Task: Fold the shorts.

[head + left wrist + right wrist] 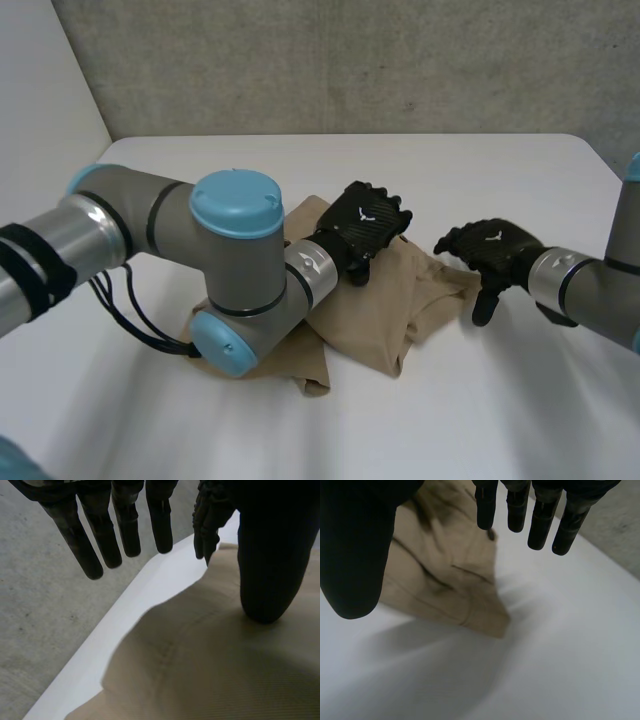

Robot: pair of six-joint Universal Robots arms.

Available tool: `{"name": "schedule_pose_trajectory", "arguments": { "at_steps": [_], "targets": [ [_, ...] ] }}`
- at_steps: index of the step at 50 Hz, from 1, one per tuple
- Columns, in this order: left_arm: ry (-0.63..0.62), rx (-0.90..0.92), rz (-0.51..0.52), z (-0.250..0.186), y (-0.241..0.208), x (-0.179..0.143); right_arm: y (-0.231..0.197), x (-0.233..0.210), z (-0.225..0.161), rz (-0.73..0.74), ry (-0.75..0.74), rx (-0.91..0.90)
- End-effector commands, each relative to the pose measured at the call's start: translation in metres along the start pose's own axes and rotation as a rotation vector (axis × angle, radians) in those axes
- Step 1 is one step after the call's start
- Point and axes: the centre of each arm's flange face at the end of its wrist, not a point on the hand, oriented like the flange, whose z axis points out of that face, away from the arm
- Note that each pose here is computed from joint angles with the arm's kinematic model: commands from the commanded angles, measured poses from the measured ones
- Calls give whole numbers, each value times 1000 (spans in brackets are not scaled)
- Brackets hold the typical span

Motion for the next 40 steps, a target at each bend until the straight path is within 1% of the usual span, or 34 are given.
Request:
{"name": "schedule_pose_trajectory", "arguments": {
  "at_steps": [1, 6, 12, 21, 27, 29, 32, 36, 37, 39, 40],
  "targets": [
    [41, -14, -4, 10, 16, 9, 13, -8, 11, 16, -39, -6],
    [65, -41, 4, 10, 25, 15, 17, -7, 17, 8, -27, 8],
    [69, -52, 46, 10, 28, 16, 23, -8, 23, 7, -22, 11],
    [17, -56, 53, 8, 24, 4, 29, -4, 37, -10, 11, 57],
    [-84, -80, 70, -5, 7, -12, 21, 1, 39, -29, 46, 97],
    [-106, -84, 75, -11, 2, -16, 13, 6, 35, -30, 72, 118],
    [-174, -84, 79, -26, -15, -33, -1, 12, 26, -20, 106, 145],
    [-265, -93, 78, -53, -35, -57, -38, 21, -3, -23, 159, 218],
    [-312, -95, 78, -67, -44, -67, -44, 23, -9, -28, 171, 230],
    [-361, -103, 76, -83, -50, -78, -56, 25, -21, -42, 189, 250],
    [-383, -110, 75, -90, -52, -82, -69, 28, -34, -52, 216, 263]
  ]
}}
